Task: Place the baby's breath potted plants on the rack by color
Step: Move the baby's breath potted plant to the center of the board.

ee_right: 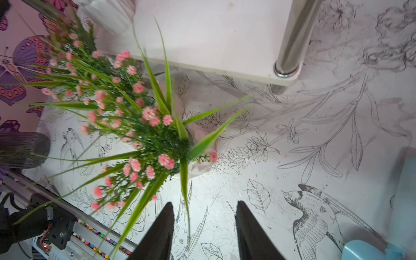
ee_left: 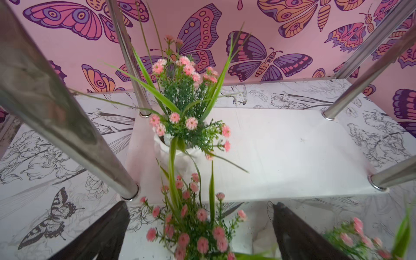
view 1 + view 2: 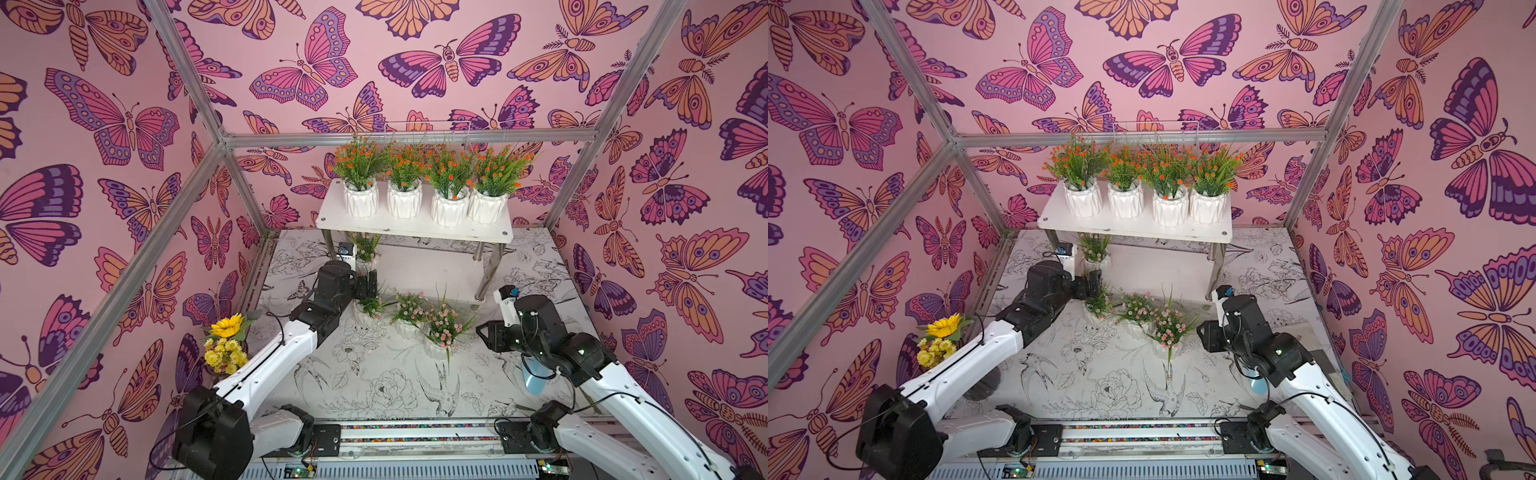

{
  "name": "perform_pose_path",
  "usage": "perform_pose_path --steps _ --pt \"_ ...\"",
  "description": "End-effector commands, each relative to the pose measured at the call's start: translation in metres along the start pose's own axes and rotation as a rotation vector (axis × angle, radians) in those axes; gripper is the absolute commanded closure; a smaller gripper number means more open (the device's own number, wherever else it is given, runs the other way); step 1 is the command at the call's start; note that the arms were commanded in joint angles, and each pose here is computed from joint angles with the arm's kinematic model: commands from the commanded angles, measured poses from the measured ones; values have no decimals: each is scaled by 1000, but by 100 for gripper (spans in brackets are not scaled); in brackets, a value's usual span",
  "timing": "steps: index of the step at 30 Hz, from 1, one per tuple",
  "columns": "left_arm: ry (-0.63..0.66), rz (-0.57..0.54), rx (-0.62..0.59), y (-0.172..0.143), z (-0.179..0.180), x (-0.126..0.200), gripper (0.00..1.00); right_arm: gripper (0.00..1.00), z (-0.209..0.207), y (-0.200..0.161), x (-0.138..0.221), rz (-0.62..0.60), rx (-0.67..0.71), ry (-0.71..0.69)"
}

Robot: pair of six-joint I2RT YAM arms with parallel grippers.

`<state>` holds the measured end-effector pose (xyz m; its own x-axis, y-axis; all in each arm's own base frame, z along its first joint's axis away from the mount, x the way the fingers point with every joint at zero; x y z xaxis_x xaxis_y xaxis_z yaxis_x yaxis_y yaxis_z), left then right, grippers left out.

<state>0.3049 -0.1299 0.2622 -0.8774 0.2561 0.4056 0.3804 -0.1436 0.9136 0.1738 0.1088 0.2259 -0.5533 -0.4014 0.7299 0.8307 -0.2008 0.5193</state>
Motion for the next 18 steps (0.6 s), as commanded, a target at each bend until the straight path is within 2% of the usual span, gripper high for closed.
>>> perform_pose_path --steps 1,8,16,18 --pt "-5 13 25 -9 -4 14 0 54 -7 -3 -6 -30 -63 -9" --pt "-35 -18 36 -13 -13 47 0 56 -17 -29 -43 18 -154 52" --pt "-24 -27 37 -15 -11 63 0 57 -19 -30 -61 8 -140 28" --pt "-30 -24 36 -15 -11 62 0 60 -17 -28 -64 12 -132 36"
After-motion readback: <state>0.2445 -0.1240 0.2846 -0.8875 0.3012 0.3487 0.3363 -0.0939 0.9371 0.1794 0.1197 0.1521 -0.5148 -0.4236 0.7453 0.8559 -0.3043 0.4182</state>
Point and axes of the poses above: each gripper's point midway between its finger pads, its own x axis back along the fingers, its own z axis along the line the jaws close on, y = z × x, the point moved 7 cm from there along x, back along the fingers, and after that the axes turned 9 degrees about -x, right-handed, at the moved point
